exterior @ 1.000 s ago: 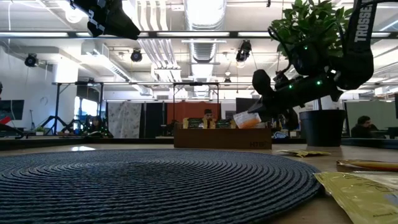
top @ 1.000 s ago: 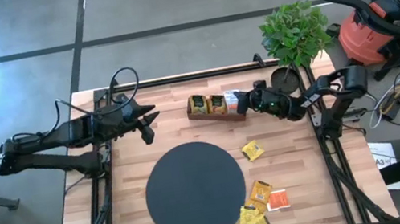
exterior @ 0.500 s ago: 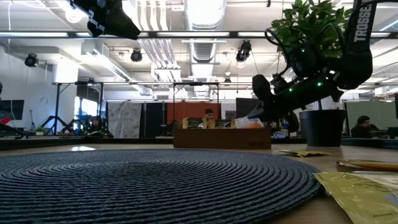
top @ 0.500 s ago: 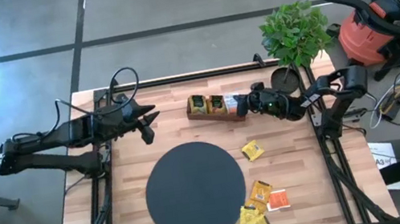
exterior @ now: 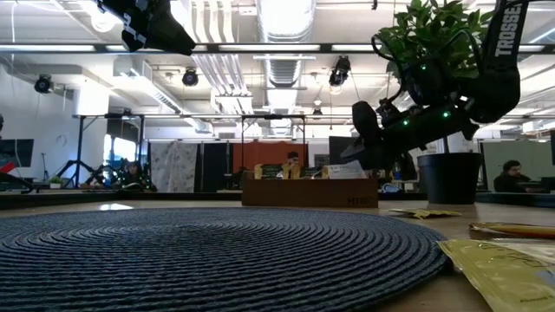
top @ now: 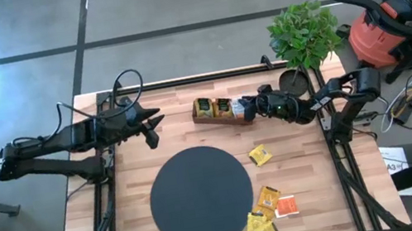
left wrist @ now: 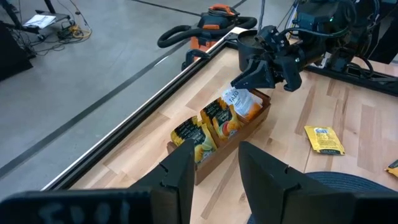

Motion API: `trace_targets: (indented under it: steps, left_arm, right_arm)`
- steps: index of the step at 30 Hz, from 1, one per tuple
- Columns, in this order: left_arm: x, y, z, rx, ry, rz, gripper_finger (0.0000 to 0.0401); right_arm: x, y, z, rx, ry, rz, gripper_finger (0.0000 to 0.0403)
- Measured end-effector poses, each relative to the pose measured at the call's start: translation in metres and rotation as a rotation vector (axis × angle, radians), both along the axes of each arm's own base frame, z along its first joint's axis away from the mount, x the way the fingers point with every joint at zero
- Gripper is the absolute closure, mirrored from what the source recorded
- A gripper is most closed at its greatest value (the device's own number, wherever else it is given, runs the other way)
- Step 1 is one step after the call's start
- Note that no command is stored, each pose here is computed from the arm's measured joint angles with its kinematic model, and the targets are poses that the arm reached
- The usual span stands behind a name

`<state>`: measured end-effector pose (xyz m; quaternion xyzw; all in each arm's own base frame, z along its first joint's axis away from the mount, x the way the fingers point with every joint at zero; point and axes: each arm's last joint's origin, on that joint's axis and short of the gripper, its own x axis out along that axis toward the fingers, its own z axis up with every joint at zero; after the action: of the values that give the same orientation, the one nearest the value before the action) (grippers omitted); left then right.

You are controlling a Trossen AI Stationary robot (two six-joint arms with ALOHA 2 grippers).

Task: Pick & Place Tea
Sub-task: Put the top white tea bag into the right section of the wooden organizer, then put the white tea bag into the right section of the wooden organizer

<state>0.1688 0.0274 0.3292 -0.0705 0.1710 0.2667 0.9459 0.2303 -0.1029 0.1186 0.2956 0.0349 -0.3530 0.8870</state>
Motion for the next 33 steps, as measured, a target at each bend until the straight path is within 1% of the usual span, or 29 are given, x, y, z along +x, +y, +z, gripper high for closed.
trace_targets:
  steps: [3,7,9,11,14,16,20,25,27,30,33]
  left_arm:
    - [0.0,0.0,0.0,0.0,0.0,0.0,0.0282]
    - [0.0,0.0,0.0,0.0,0.0,0.0,0.0282]
    - [0.0,0.0,0.0,0.0,0.0,0.0,0.0282]
    - [0.0,0.0,0.0,0.0,0.0,0.0,0.0282]
    - [0.0,0.0,0.0,0.0,0.0,0.0,0.0282]
    - [0.0,0.0,0.0,0.0,0.0,0.0,0.0282]
    - [0.002,0.0,0.0,-0.003,-0.006,0.001,0.0282]
    - [0.009,0.0,-0.003,-0.017,0.006,-0.02,0.0282]
    - [0.013,0.0,-0.006,-0.022,0.023,-0.027,0.0282]
    - [0.02,0.001,-0.012,-0.026,0.055,-0.027,0.0282]
    - [0.028,0.001,-0.018,-0.038,0.089,-0.033,0.0282]
  right_arm:
    - [-0.002,0.001,0.008,-0.012,-0.022,0.002,0.0264]
    - [-0.005,0.002,0.019,-0.004,-0.009,0.006,0.026]
    - [-0.006,0.004,0.024,0.016,0.019,0.047,0.0259]
    - [-0.006,0.006,0.028,0.057,0.094,0.11,0.0259]
    - [-0.005,0.01,0.035,0.123,0.243,0.189,0.0262]
    - [-0.003,0.014,0.046,0.132,0.314,0.235,0.0266]
    - [0.0,0.028,0.072,0.151,0.444,0.379,0.0276]
    - [0.0,0.047,0.095,0.291,0.59,0.544,0.0287]
    - [-0.002,0.057,0.1,0.343,0.636,0.589,0.0289]
    - [-0.003,0.076,0.101,0.393,0.685,0.624,0.0293]
    - [0.0,0.096,0.099,0.431,0.689,0.65,0.0297]
